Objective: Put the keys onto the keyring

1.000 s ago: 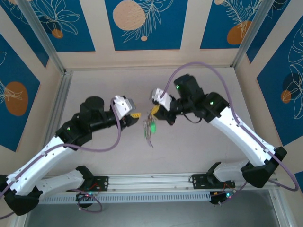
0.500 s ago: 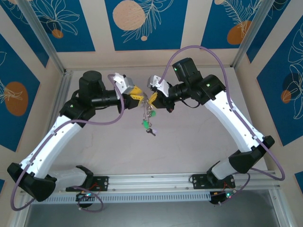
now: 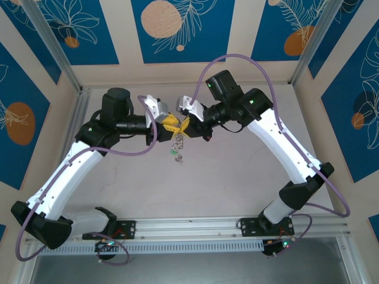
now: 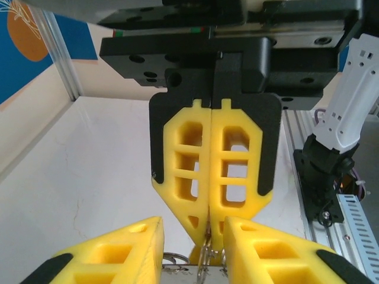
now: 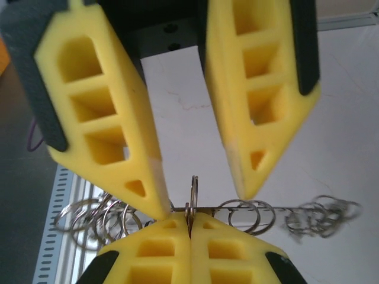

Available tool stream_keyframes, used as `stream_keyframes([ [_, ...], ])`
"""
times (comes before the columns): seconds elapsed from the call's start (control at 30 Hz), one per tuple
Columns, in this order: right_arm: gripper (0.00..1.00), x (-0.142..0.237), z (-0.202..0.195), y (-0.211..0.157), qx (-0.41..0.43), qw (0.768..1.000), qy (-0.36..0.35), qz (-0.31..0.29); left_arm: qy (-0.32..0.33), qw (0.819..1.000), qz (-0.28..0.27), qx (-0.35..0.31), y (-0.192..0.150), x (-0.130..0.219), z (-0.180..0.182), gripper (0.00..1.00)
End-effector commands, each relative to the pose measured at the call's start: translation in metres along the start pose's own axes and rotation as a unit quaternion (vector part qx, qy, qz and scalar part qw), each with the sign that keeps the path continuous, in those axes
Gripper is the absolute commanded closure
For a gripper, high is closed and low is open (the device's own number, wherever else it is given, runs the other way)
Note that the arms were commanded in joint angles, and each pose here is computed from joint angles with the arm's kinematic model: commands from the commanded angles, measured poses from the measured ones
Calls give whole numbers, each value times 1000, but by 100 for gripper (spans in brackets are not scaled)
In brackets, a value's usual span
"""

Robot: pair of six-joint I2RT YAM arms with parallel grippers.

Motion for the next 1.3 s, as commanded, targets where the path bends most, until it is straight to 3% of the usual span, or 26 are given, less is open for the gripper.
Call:
stream_keyframes([
  [0.0,100,8,11,16,15,999,23,-31,11,1000,-1,-26,10,14,-8,69],
  [0.37,100,9,15,24,20,998,37,-44,35,999,26,-21,2,20,-10,75],
  [0.67,100,9,18,28,26,997,42,-52,13,999,23,-22,4,18,-18,100],
  [0.93,99,10,20,27,12,998,34,-53,28,999,-30,-35,10,23,-24,100],
  [1.03,82,10,22,23,-4,997,39,-60,24,998,-52,-33,13,25,-27,100],
  [1.1,77,11,24,20,-16,997,41,-65,24,997,-61,-33,14,25,-27,100],
  [1.27,81,15,27,13,-35,996,41,-74,19,996,-83,-33,17,26,-29,100],
])
Point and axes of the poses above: each hand's point on the last joint's axis, 136 mm out from that joint toward the fingers, its own x axis back along the fingers, its own z axis along the line the jaws close on, y = z × x, the point moved 5 cm from there along x, back along the fingers, and after that the axes turned 9 degrees about x, right-handed, at the moved point
